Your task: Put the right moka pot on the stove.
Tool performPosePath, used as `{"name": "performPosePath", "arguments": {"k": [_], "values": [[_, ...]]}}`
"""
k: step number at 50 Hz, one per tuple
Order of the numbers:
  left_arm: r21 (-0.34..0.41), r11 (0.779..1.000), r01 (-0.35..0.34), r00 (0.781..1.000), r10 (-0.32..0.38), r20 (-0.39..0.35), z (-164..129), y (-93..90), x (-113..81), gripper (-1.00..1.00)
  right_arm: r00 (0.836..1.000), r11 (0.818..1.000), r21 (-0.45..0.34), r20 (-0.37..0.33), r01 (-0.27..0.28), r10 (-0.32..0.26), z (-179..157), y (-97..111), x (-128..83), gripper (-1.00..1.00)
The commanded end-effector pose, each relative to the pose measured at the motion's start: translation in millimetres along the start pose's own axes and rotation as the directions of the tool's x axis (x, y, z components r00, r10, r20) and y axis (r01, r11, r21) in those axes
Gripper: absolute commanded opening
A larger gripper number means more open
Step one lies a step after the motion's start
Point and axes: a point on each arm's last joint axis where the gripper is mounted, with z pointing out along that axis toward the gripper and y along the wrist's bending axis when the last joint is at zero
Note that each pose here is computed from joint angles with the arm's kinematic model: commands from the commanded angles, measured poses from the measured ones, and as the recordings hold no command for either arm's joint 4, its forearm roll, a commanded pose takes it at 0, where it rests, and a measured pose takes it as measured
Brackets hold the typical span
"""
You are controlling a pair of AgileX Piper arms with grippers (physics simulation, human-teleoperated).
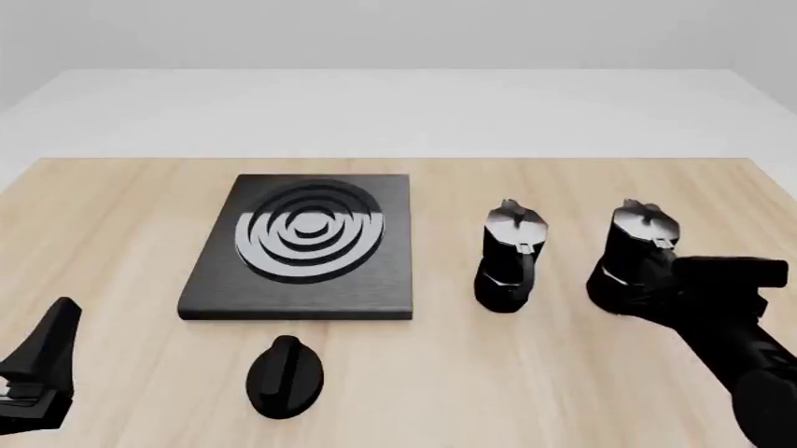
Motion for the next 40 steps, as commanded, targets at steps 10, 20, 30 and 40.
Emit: {"name": "performPosePath", "arguments": {"k": [10,20,30,40], "values": [[0.0,1.0,0.0,1.0,0.0,0.0,0.0,0.0,0.0,1.0,0.988,0.998,-0.028,0.141,0.06,-0.056,-36.3,6.5,-54.4,-1.0],[0.0,1.0,0.0,1.0,0.0,0.0,0.0,0.0,0.0,1.0,0.977,0.996,-0.053,0.203,0.075,-0.063,-59.4,11.3,-82.8,-1.0],[0.0,1.0,0.0,1.0,0.0,0.0,0.0,0.0,0.0,1.0,0.969,0.994,-0.069,0.237,0.087,-0.068,-74.6,14.0,-102.2,-1.0],[0.0,1.0,0.0,1.0,0.0,0.0,0.0,0.0,0.0,1.0,0.957,0.99,-0.088,0.28,0.107,-0.078,-89.8,17.5,-128.6,-1.0]]}}
